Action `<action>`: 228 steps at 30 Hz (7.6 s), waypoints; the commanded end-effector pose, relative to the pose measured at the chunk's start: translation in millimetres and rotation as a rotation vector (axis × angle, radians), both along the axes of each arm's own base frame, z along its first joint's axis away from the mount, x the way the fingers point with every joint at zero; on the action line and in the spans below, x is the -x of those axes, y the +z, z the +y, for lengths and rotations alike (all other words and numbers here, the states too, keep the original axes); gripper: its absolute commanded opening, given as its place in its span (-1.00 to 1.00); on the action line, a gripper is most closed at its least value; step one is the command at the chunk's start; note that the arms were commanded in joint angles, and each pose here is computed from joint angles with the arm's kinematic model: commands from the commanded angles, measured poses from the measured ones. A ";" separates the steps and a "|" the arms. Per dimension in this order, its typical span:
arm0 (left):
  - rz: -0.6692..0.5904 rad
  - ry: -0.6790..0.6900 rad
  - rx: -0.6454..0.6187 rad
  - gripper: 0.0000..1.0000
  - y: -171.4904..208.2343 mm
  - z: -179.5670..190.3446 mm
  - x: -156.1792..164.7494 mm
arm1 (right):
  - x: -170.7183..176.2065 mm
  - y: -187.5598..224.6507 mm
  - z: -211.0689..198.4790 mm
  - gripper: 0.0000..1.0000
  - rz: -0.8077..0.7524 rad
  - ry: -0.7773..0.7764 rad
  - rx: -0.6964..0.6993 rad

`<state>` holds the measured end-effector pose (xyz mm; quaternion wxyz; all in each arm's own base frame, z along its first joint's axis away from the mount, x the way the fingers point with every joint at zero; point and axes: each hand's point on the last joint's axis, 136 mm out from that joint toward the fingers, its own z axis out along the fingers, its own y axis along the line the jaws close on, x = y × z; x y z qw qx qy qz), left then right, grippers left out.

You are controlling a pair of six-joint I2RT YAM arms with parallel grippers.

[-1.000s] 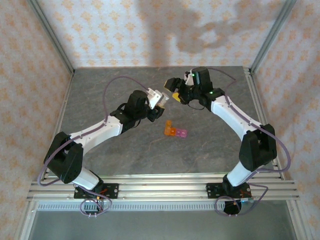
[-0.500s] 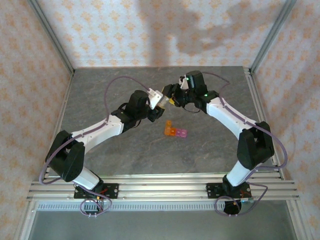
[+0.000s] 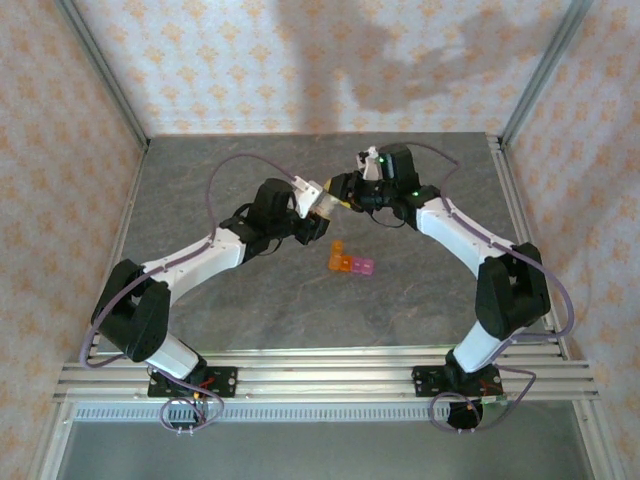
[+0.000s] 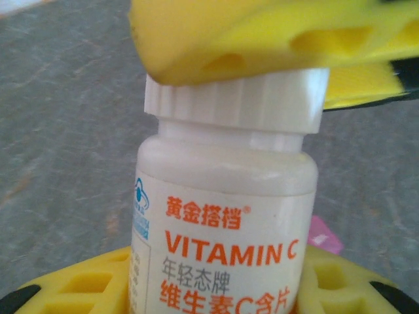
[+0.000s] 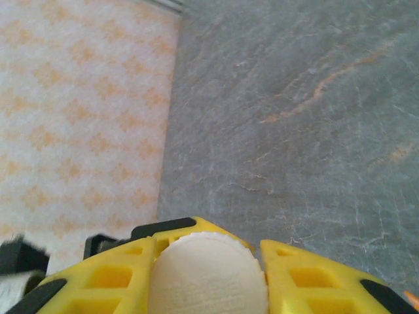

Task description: Sort the pills into containers

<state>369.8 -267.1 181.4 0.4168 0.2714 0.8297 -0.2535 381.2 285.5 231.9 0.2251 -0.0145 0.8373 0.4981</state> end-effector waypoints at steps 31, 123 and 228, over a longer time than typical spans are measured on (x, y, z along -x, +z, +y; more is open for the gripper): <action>-0.182 0.067 -0.219 -1.00 7.2 9.4 -8.8 | -19.2 3.5 -15.5 0.49 0.153 -0.200 -0.022; -0.015 0.163 0.094 -1.00 6.4 33.0 6.6 | -25.5 -170.1 -202.6 0.53 0.240 -0.667 0.811; 0.432 -0.142 -0.515 -1.00 -134.7 7.9 81.3 | 71.5 -200.3 -115.9 0.44 0.223 -0.143 0.790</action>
